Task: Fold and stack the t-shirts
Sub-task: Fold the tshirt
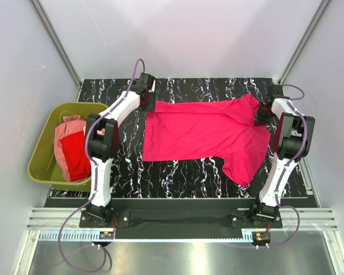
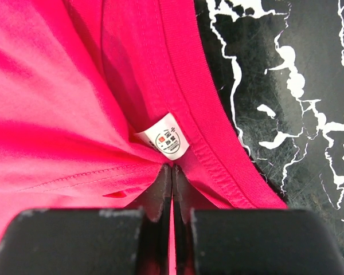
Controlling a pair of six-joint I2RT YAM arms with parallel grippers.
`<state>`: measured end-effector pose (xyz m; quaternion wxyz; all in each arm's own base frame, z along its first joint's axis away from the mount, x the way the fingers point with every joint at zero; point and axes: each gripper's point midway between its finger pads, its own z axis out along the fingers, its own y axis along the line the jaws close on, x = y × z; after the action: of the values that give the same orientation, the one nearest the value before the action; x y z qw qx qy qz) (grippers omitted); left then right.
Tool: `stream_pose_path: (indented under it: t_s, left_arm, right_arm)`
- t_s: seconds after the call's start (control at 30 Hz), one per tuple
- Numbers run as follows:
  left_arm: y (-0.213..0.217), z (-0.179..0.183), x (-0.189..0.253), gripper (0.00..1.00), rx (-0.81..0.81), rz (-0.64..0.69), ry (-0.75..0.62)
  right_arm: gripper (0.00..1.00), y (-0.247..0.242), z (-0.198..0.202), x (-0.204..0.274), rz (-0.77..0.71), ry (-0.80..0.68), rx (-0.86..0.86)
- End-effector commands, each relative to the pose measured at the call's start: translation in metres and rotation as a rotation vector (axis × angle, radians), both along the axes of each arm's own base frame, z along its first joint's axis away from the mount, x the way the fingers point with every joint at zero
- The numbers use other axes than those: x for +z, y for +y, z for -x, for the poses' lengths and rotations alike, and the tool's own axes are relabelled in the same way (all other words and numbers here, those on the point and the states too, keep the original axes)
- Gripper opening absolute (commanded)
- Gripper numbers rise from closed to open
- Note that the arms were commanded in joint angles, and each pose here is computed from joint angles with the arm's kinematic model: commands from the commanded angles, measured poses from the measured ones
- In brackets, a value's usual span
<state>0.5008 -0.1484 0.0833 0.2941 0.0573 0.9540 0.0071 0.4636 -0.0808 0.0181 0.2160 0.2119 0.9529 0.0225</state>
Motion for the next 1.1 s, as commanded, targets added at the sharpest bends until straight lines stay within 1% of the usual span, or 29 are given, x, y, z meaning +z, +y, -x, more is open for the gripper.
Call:
stream_pose_path:
  t_s: [0.0, 0.17, 0.27, 0.4, 0.57, 0.8, 1.07]
  left_arm:
    - [-0.008, -0.024, 0.009, 0.5, -0.079, -0.009, -0.072]
    - [-0.007, -0.026, -0.005, 0.5, -0.103, -0.045, -0.065]
    - [-0.015, -0.03, -0.008, 0.5, -0.147, -0.057, -0.077]
    - [-0.017, -0.035, -0.011, 0.5, -0.194, -0.18, -0.095]
    - [-0.012, -0.045, -0.014, 0.49, -0.155, -0.235, -0.109]
    - [-0.011, -0.047, -0.018, 0.47, -0.15, -0.243, -0.114]
    - [0.0, -0.048, -0.017, 0.49, -0.13, -0.305, -0.122]
  right_arm:
    - [0.0, 0.001, -0.004, 0.034, 0.009, -0.059, 0.015]
    - [0.0, 0.008, -0.008, 0.046, -0.028, -0.09, 0.018]
    - [0.0, 0.01, -0.01, 0.051, -0.039, -0.107, 0.017]
    - [0.0, 0.012, -0.01, 0.057, -0.043, -0.12, 0.019]
    - [0.0, 0.013, -0.011, 0.066, -0.048, -0.143, 0.02]
    - [0.0, 0.012, -0.013, 0.074, -0.04, -0.161, 0.022]
    - [0.0, 0.013, -0.014, 0.075, -0.045, -0.164, 0.024]
